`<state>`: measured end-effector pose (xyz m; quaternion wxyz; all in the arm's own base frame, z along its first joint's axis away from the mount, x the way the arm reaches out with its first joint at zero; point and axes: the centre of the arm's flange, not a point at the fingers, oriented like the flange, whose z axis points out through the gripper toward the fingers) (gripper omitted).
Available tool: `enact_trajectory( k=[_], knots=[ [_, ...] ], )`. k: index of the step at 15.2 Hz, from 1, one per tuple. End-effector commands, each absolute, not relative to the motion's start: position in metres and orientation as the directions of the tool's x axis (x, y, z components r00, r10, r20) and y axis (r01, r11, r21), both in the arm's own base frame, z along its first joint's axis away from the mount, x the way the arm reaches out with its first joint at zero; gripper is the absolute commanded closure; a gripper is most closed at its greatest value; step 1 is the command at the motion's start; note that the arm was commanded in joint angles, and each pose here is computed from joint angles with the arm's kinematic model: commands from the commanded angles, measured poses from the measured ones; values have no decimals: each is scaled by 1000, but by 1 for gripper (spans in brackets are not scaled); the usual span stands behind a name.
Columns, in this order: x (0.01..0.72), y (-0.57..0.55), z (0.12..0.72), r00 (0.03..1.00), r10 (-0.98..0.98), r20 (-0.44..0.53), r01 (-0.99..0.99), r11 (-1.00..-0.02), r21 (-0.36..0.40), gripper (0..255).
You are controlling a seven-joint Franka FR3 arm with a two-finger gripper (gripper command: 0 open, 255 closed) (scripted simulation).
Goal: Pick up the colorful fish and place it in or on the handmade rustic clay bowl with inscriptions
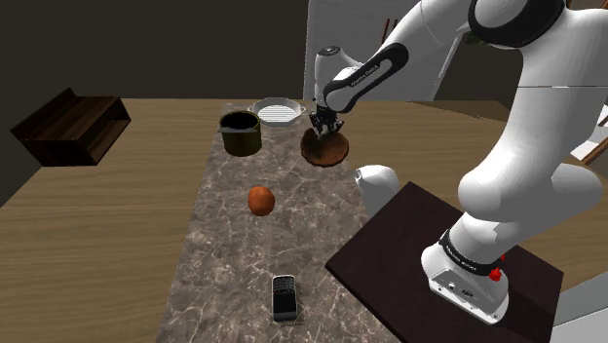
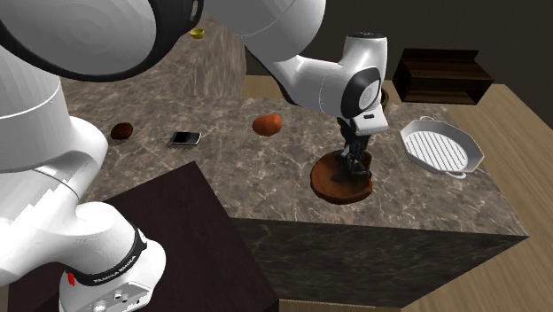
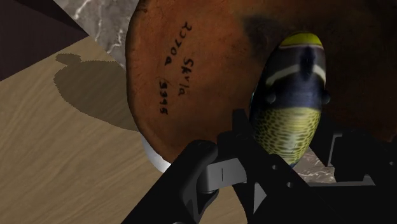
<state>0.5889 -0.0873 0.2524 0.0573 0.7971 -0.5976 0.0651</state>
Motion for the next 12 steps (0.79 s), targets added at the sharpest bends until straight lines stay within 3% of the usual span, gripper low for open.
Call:
enact_trajectory(
  k=[1,7,8,12],
  knots=[
    [590,-87,249,277,-945,173,-960,-279,13,255],
    [590,-87,249,277,-945,173,-960,-279,13,255],
    [590,-87,249,277,-945,173,-960,-279,13,0],
    [590,-87,249,277,-945,173,-960,-279,13,0]
  ],
)
